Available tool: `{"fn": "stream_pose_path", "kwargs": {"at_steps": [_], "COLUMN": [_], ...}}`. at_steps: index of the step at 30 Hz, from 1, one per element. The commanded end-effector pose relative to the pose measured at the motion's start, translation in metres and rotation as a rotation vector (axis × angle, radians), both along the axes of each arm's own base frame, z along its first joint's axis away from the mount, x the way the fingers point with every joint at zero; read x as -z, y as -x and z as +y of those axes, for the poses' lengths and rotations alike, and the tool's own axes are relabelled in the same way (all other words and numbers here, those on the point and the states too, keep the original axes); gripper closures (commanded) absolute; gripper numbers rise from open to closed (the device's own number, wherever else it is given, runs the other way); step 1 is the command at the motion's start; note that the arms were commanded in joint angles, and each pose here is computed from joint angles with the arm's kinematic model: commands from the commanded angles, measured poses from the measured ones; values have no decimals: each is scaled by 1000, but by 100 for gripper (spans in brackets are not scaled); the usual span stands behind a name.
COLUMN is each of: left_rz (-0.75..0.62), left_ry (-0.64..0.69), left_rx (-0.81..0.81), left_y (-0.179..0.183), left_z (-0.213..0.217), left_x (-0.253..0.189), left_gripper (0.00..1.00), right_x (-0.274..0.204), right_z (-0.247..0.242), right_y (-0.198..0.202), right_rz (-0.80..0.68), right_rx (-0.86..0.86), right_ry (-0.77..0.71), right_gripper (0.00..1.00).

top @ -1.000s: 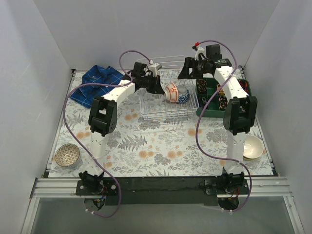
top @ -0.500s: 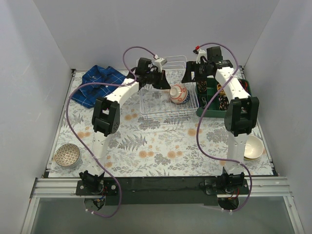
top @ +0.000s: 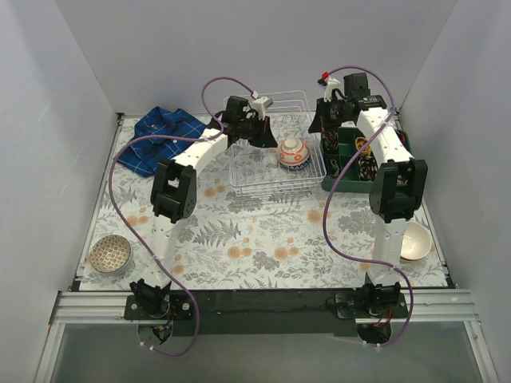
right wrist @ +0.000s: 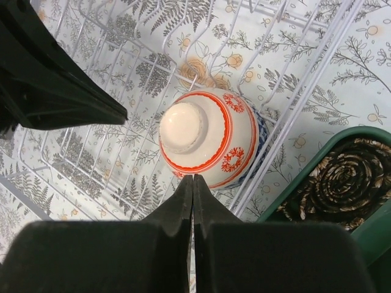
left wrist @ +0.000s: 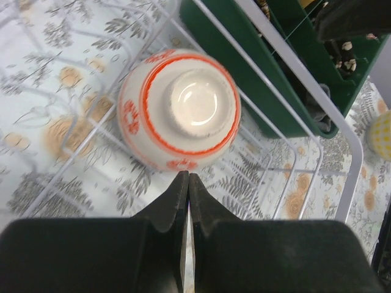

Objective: Load the bowls into the dish rack

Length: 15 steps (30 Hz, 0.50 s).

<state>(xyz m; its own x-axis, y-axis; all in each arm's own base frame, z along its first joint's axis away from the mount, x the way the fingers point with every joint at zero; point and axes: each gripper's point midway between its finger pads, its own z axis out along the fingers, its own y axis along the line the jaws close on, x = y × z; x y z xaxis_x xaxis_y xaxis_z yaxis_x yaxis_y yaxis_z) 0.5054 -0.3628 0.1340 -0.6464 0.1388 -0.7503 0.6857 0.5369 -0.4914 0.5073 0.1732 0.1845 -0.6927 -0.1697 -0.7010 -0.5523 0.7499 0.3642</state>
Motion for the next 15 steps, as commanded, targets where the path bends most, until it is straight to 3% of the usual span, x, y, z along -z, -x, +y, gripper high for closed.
{"fn": "stream_pose_path", "kwargs": {"at_steps": [1, 6, 7, 8, 10, 11, 13, 14, 15], "left_rz": [-155, -210, -263, -281, -291, -340, -324, -344, -259], "left_ry": [-21, -104, -124, -151, -252, -295, -407, -455, -510], "left_rx": [-61, -194, -200, -219, -267, -300, -358, -410, -414], "left_y": [11, 16, 21, 25, 35, 46, 65, 72, 92], "left_z": [41, 78, 87, 98, 127, 154, 196, 236, 259], "left_x": [-81, -105, -125, -133, -136, -154, -151, -163, -149], "left_gripper": [100, 100, 96, 79, 64, 43, 31, 28, 25], "right_x": [-32, -48, -51, -59, -66, -72, -75, -86, -76], "right_z": [14, 30, 33, 35, 34, 33, 28, 25, 26], "right_y": [-7, 2, 7, 17, 27, 39, 48, 55, 65], "right_rz": [-106, -144, -149, -163, -186, -187, -204, -235, -209], "right_rx": [-64, -138, -151, -168, -200, -211, -224, -231, -253], "right_ry": [-21, -35, -26, -21, -8, -4, 21, 26, 21], "right_gripper": [99, 99, 99, 99, 99, 99, 96, 89, 77]}}
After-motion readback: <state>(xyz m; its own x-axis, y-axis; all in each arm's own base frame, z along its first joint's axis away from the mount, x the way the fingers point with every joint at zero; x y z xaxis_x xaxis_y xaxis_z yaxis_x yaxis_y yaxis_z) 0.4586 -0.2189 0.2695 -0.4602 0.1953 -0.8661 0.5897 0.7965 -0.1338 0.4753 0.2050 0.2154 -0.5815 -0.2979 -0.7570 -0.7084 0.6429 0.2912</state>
